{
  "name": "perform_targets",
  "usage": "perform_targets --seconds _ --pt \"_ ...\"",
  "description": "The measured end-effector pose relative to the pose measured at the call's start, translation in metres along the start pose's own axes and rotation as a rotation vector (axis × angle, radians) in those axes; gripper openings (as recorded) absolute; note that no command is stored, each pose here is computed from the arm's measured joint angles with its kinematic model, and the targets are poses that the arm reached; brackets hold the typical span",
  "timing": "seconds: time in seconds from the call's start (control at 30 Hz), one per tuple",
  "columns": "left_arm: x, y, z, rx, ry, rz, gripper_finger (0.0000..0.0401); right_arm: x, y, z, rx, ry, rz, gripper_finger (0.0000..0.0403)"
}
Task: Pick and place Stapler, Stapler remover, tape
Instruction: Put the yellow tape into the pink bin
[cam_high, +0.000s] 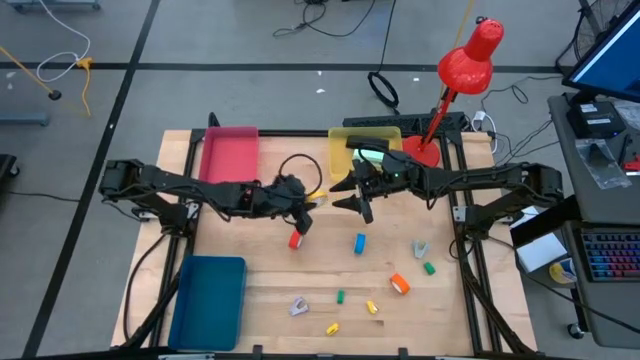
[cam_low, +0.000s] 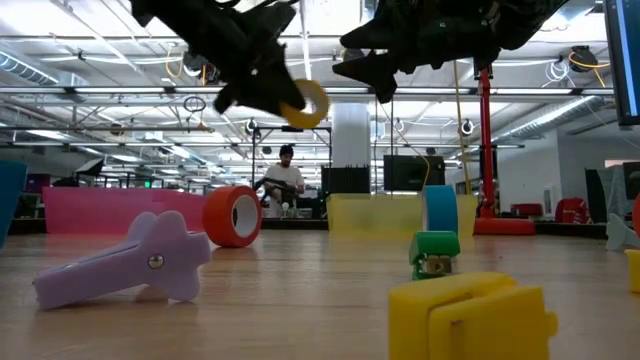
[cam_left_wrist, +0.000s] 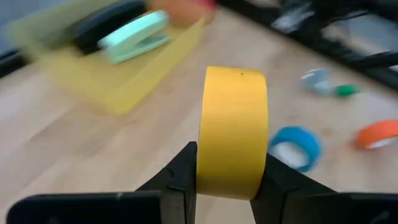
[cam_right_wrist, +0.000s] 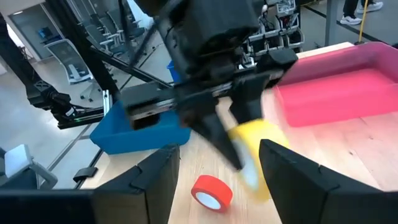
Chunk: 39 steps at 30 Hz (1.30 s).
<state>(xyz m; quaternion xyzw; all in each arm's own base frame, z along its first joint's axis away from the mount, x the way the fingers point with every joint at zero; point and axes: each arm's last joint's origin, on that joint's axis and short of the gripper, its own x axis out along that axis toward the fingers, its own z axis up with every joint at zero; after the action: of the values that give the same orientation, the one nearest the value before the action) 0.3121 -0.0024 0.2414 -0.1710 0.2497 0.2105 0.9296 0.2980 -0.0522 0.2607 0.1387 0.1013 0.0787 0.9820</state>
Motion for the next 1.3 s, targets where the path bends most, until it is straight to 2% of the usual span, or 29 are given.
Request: perform_targets --seconds 0.13,0.23,0.47,0.6,0.73,1.0,1.1,1.3 --pt "-0.014 0.013 -0.005 -0.042 0.045 0.18 0.0101 0.0 0.0 0.0 -0.006 -0.001 -0.003 0.0213" --pt "-0.029 0.024 -0.004 -0.091 0.026 0.329 0.0101 0.0 -0.001 0.0 -0.027 -0.008 -0.039 0.0212" --pt "-0.069 0.075 -0.009 -0.248 0.075 0.723 0.0101 -0.002 -0.008 0.002 -0.049 -0.021 -0.1 0.0212" --pt "-0.081 0.103 -0.008 -0.376 0.128 0.866 0.0101 -0.004 -0.012 0.003 -0.047 -0.033 -0.154 0.0212" --pt "-0.081 0.129 -0.003 -0.496 0.193 0.903 0.0101 -0.005 -0.015 0.005 -0.044 -0.047 -0.167 0.0212" --pt "-0.079 0.184 0.002 -0.652 0.362 0.93 0.0101 -0.007 -0.02 0.005 -0.011 -0.052 -0.183 0.0212" --pt "-0.077 0.202 0.006 -0.694 0.378 0.87 0.0101 -0.007 -0.02 0.005 -0.011 -0.052 -0.182 0.0211" --pt "-0.07 0.239 0.016 -0.75 0.318 0.699 0.0101 -0.007 -0.019 0.005 -0.011 -0.05 -0.182 0.021"
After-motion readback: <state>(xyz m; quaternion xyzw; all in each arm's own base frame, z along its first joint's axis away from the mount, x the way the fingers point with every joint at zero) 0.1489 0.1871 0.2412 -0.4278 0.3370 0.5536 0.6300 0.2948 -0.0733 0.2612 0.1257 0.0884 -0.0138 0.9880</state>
